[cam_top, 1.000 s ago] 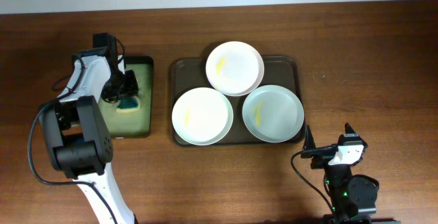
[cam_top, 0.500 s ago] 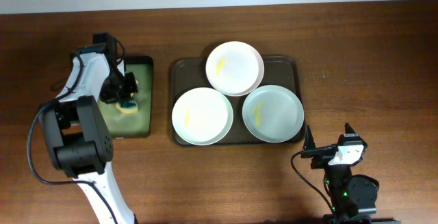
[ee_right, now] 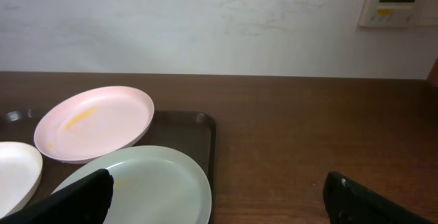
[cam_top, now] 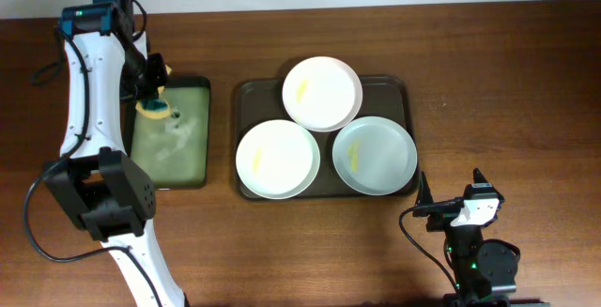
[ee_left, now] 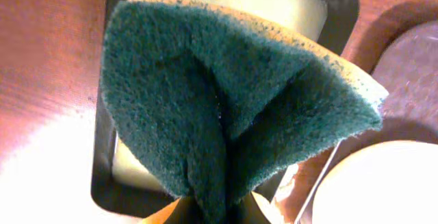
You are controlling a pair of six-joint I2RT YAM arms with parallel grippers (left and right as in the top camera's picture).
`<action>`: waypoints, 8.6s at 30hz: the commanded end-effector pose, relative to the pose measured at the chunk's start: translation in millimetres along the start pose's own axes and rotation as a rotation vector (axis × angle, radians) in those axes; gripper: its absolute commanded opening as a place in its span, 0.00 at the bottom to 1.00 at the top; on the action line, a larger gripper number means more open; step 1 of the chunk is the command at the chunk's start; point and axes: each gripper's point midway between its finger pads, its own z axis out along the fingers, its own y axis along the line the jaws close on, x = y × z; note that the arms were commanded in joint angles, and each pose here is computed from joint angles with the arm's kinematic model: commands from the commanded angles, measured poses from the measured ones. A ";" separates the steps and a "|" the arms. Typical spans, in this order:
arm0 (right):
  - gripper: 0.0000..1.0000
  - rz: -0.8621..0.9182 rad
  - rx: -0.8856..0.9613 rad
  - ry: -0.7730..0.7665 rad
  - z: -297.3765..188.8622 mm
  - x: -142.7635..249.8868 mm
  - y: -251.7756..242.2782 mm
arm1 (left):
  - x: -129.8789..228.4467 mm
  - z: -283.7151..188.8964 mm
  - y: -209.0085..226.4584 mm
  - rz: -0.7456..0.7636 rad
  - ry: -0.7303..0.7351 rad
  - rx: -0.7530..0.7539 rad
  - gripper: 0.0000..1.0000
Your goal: Clean dirty plates on tray and stack at the side
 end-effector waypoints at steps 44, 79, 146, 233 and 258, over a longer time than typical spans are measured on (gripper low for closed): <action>0.98 0.009 0.015 0.006 0.0 3.0 -3.1 | 48.7 -100.4 -37.5 0.017 -0.167 0.149 0.00; 0.98 -0.164 0.040 0.011 0.1 3.2 -7.6 | 188.7 76.5 -230.0 0.218 -0.115 0.335 0.82; 0.06 0.012 -0.452 1.309 146.7 138.6 227.6 | 166.8 90.1 -201.0 0.175 0.036 0.455 0.57; 0.04 -1.089 0.053 0.599 142.2 -126.5 256.5 | 71.9 -20.7 21.0 -0.285 -0.392 0.053 0.00; 0.04 -0.745 -0.137 0.805 160.9 -72.2 245.1 | 71.8 -11.8 20.9 -0.285 -0.367 0.046 0.00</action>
